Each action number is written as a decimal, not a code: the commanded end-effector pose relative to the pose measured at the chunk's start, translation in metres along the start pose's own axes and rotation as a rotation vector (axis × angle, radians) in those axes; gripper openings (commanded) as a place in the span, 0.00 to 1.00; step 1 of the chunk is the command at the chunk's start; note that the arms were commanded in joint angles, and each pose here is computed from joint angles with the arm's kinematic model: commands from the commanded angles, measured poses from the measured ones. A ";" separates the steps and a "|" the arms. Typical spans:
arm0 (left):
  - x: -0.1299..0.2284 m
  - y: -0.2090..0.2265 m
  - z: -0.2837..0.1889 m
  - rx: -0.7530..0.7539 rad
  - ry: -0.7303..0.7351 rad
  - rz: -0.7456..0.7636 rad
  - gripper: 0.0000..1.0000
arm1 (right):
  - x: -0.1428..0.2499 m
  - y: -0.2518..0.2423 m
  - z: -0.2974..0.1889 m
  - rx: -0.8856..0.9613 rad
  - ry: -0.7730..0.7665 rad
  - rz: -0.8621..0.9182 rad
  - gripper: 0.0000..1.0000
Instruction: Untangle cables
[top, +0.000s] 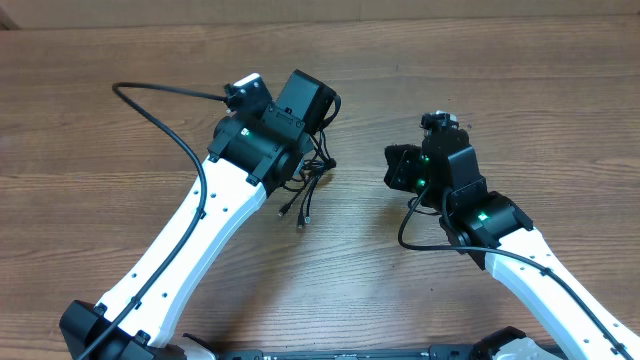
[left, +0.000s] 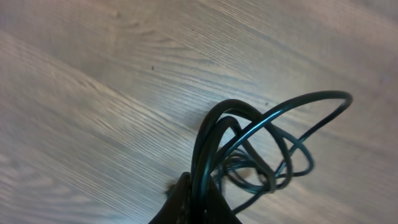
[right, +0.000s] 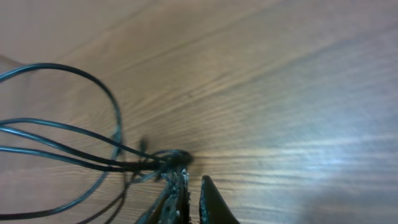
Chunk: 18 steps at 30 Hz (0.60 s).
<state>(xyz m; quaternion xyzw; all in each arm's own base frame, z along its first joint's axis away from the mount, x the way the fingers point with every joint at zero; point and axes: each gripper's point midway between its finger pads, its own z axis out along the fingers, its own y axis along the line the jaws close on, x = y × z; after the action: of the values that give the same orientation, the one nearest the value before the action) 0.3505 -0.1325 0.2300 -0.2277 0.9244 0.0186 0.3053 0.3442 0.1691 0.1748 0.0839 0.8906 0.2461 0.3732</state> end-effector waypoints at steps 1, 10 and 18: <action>-0.007 -0.005 -0.007 0.034 -0.019 0.343 0.04 | -0.007 0.026 -0.004 -0.121 -0.012 -0.229 0.12; 0.056 -0.056 -0.028 0.505 0.156 1.029 0.04 | 0.001 0.085 -0.022 -0.460 -0.043 -0.599 0.34; 0.061 -0.069 -0.036 0.598 0.155 1.030 0.04 | 0.005 0.084 -0.022 -0.462 -0.024 -0.596 0.38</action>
<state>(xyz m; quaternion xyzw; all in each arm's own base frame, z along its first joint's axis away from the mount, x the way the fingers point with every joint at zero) 0.3200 -0.2162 0.2198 0.3165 0.9170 -0.0864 0.2268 0.3234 0.2326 0.2185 -0.2490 0.8018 0.3172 0.4410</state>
